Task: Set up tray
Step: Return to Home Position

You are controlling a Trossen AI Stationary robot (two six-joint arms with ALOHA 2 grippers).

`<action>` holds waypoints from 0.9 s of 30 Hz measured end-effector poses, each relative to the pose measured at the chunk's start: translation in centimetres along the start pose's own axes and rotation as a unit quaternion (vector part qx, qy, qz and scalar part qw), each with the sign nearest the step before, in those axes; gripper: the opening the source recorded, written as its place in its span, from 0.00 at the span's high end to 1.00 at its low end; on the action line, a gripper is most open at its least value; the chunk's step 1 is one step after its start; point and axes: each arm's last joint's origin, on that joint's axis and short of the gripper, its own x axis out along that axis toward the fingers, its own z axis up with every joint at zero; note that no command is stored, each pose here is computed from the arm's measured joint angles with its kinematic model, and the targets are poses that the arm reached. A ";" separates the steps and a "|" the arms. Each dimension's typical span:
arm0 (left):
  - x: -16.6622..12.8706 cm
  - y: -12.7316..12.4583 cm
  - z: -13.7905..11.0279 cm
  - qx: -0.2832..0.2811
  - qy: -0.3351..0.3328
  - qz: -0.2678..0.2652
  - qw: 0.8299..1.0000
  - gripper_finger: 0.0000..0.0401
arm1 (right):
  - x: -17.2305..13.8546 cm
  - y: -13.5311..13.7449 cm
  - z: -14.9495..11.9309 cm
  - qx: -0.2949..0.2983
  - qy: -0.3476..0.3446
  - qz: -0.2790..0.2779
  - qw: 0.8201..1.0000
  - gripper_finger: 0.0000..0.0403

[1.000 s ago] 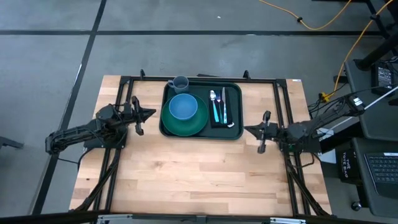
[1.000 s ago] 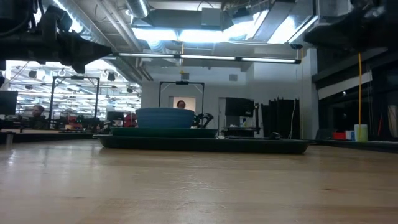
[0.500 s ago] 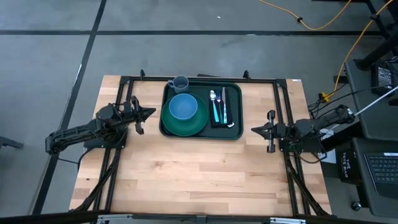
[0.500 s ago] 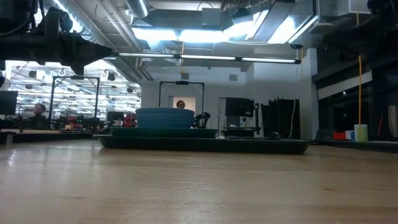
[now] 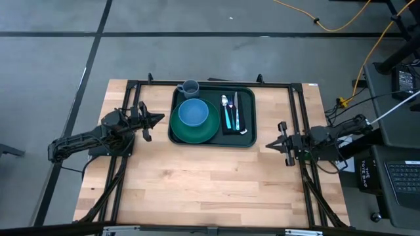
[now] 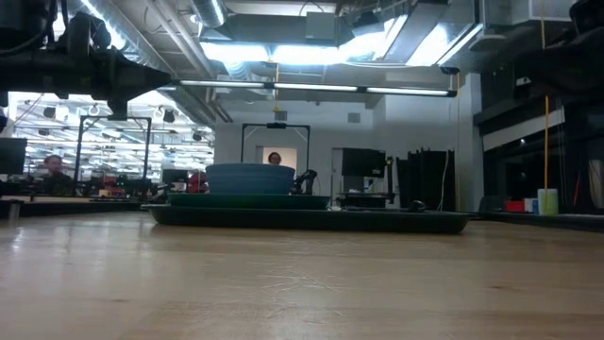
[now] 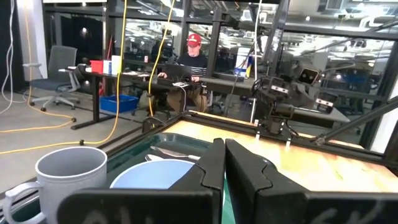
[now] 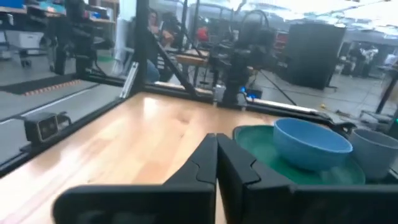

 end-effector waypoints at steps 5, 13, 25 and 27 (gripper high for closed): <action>0.0 0.0 0.0 0.000 0.000 0.000 1.000 0.98 | 0.0 -0.1 0.3 -0.021 -0.021 -0.004 1.000 0.99; 0.0 0.0 0.0 0.000 0.001 0.000 1.000 0.99 | 0.1 -0.2 -0.1 0.002 -0.002 -0.023 1.000 0.99; 0.0 0.0 0.0 0.000 0.001 0.000 1.000 0.98 | 0.1 -0.2 -0.1 0.054 -0.003 -0.022 0.998 0.99; 0.0 0.0 0.0 0.001 0.001 0.000 1.000 0.98 | 0.1 -0.2 -0.1 0.055 -0.003 -0.022 0.998 0.99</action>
